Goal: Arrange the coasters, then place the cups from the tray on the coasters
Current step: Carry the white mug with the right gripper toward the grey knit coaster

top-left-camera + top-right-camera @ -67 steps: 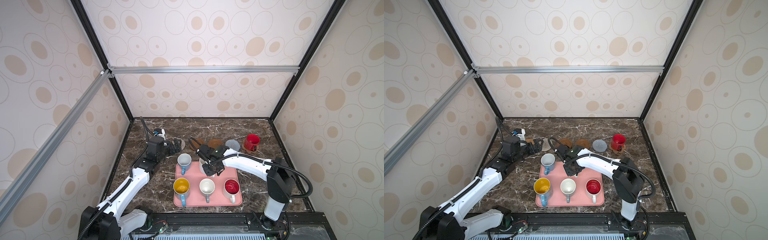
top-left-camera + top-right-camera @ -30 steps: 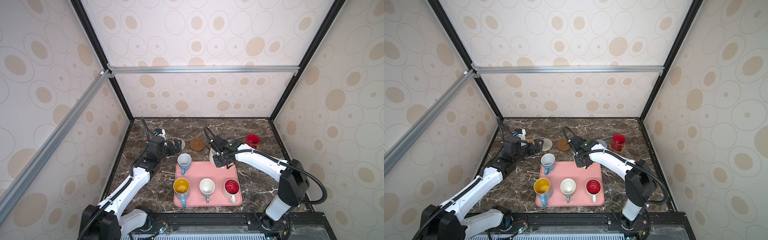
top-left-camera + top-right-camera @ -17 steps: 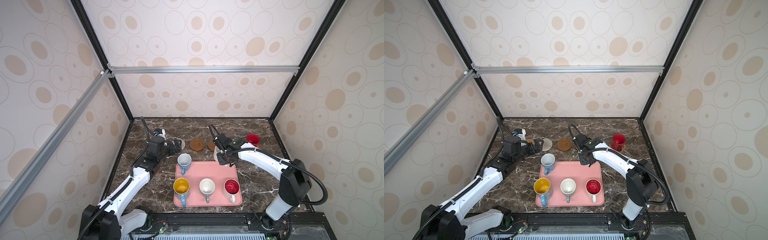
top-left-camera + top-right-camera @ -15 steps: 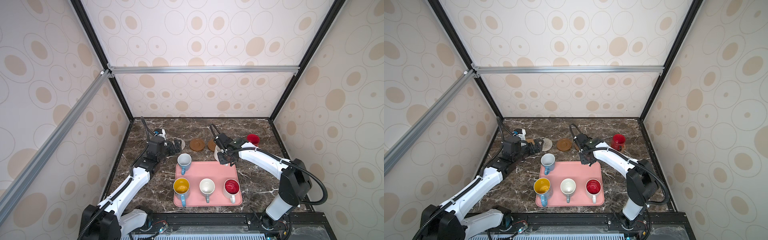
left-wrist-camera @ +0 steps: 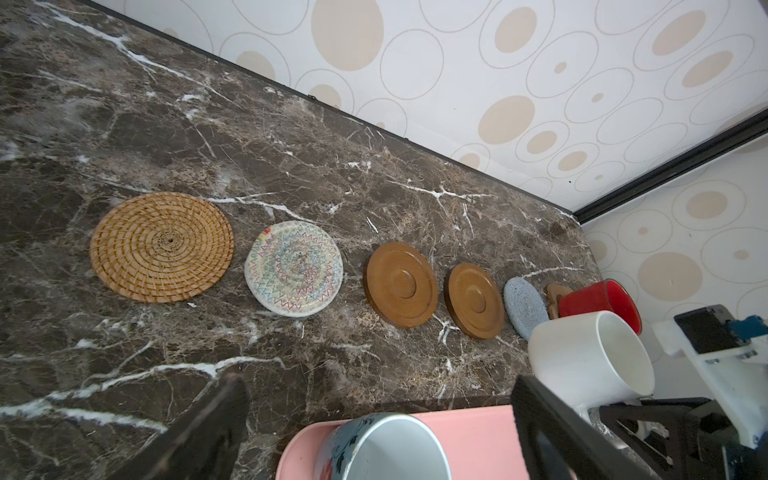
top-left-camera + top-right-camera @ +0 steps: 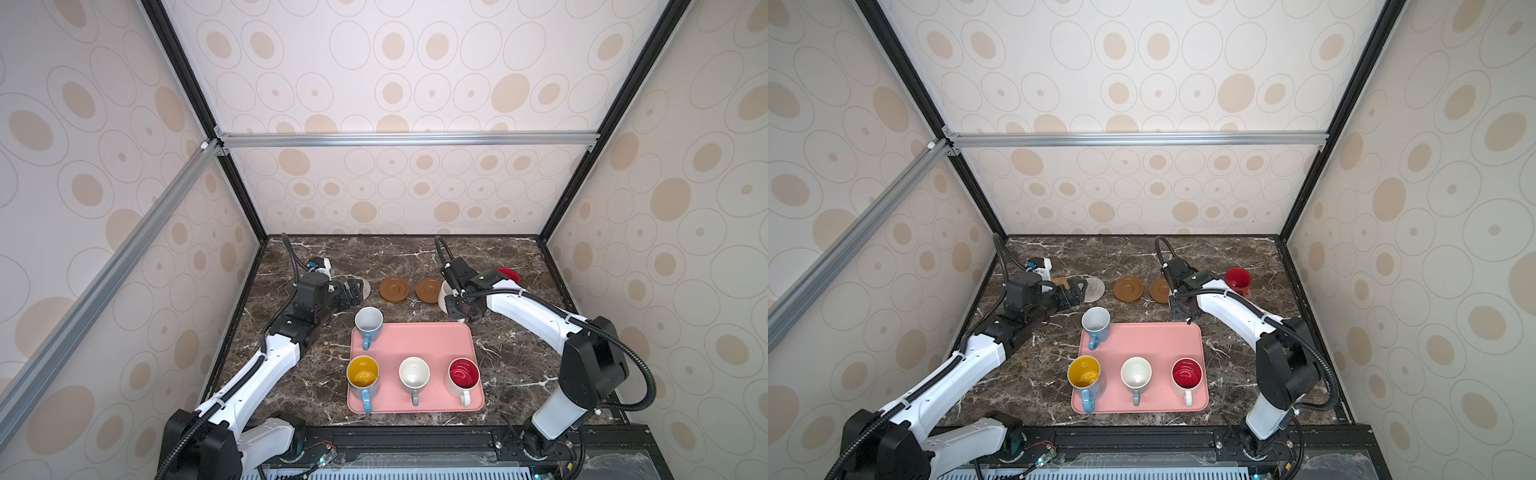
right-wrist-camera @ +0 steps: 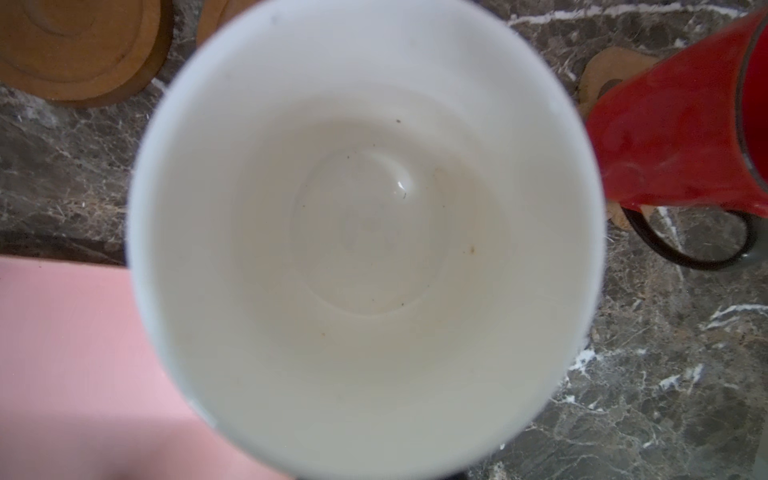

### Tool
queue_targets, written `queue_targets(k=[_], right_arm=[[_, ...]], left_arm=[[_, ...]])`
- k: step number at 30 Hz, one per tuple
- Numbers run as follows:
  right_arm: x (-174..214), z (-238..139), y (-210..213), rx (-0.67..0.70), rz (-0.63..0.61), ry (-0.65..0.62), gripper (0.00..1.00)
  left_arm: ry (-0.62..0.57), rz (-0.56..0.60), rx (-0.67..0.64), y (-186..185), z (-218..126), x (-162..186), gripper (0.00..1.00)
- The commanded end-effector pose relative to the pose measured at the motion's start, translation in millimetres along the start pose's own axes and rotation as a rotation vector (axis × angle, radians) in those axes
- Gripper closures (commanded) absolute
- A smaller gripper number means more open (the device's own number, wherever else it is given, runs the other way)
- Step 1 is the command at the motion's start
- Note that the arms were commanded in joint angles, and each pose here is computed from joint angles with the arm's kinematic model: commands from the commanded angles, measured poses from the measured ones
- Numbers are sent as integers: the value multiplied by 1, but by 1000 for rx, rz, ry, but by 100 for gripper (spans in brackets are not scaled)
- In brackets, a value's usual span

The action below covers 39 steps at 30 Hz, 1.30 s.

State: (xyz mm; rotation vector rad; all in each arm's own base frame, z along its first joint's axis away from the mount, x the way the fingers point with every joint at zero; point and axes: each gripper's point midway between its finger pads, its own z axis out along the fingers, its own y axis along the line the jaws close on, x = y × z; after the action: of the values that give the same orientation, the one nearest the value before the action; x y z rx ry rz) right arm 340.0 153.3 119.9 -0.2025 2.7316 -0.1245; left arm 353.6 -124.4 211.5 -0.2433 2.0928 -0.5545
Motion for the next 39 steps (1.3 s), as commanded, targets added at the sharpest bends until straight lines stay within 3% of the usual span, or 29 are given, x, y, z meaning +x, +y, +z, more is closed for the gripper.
queue_targets(k=[1, 39], right_arm=[[-21, -11, -9, 11, 16, -95, 87], [-66, 33, -55, 37, 50, -152, 87]], left_arm=[[-34, -9, 8, -6, -5, -12, 0], [-42, -12, -3, -4, -12, -13, 0]])
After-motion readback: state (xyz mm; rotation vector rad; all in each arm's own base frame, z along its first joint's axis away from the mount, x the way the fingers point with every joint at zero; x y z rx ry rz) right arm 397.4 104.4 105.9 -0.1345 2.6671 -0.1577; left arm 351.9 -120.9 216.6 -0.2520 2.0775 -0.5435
